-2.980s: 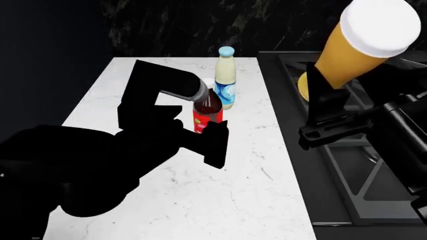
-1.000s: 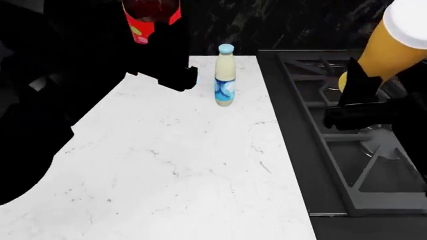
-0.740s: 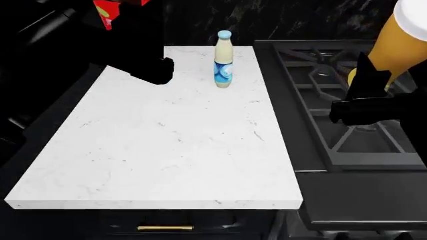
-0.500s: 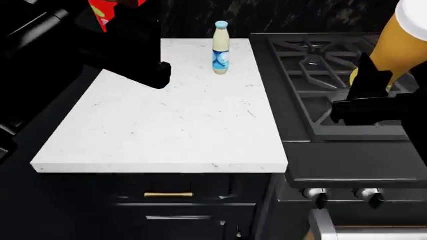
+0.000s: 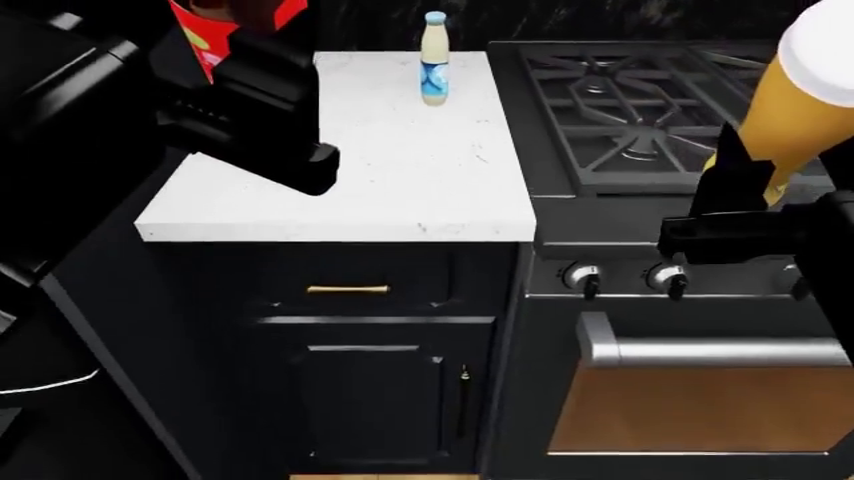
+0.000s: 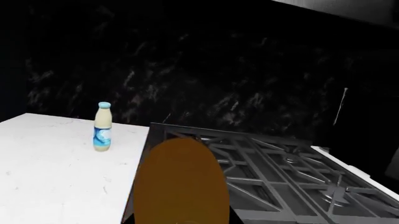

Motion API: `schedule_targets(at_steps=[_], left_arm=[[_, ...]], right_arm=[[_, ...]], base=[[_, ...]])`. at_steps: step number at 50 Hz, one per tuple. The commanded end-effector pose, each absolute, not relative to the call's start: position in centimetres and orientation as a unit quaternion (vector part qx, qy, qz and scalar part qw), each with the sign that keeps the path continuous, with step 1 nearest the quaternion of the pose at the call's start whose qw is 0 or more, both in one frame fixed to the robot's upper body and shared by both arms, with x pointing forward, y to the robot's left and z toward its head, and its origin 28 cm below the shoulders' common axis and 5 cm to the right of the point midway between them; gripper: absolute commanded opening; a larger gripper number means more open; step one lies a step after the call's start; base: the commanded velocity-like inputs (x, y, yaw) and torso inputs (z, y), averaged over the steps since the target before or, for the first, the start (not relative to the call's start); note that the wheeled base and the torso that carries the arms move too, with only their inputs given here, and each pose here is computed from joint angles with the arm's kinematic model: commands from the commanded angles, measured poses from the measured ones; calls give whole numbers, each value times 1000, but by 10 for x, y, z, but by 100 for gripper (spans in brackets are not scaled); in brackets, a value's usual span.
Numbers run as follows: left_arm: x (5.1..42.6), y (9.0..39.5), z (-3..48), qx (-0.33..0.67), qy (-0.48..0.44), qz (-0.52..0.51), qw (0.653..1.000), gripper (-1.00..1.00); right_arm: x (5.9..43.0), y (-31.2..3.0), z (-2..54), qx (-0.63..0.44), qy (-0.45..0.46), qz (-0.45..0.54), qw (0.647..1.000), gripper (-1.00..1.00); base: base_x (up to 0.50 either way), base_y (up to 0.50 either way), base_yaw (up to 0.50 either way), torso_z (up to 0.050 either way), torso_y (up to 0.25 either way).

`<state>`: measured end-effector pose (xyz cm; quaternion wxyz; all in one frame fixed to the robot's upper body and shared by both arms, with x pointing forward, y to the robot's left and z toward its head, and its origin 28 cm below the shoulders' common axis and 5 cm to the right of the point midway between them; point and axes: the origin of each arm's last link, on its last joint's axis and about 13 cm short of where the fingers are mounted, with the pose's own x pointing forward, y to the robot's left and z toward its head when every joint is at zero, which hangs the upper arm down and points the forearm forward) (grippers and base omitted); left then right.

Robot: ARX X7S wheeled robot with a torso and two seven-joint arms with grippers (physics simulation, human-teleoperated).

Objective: Move the drinks to the dining counter.

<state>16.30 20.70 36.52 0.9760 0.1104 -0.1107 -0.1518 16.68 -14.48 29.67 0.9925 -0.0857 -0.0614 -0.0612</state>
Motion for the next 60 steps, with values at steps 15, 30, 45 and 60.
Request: schedule_targets(at_steps=[15, 30, 45, 60], left_arm=[[164, 208, 364, 108, -110, -147, 977, -100], [164, 209, 364, 107, -111, -146, 977, -100], [165, 208, 363, 107, -109, -147, 977, -100], [164, 209, 363, 101, -108, -147, 978, -100]], right_arm=[[168, -144, 293, -95, -91, -61, 989, -100], [169, -142, 288, -100, -98, -46, 989, -100], [170, -142, 286, -103, -97, -44, 989, -100], [170, -140, 285, -109, -95, -40, 989, -100]], base=[[-343, -1, 256, 0, 0], [-29, -2, 500, 1, 0], [0, 0, 500, 0, 0], [0, 0, 500, 0, 0]])
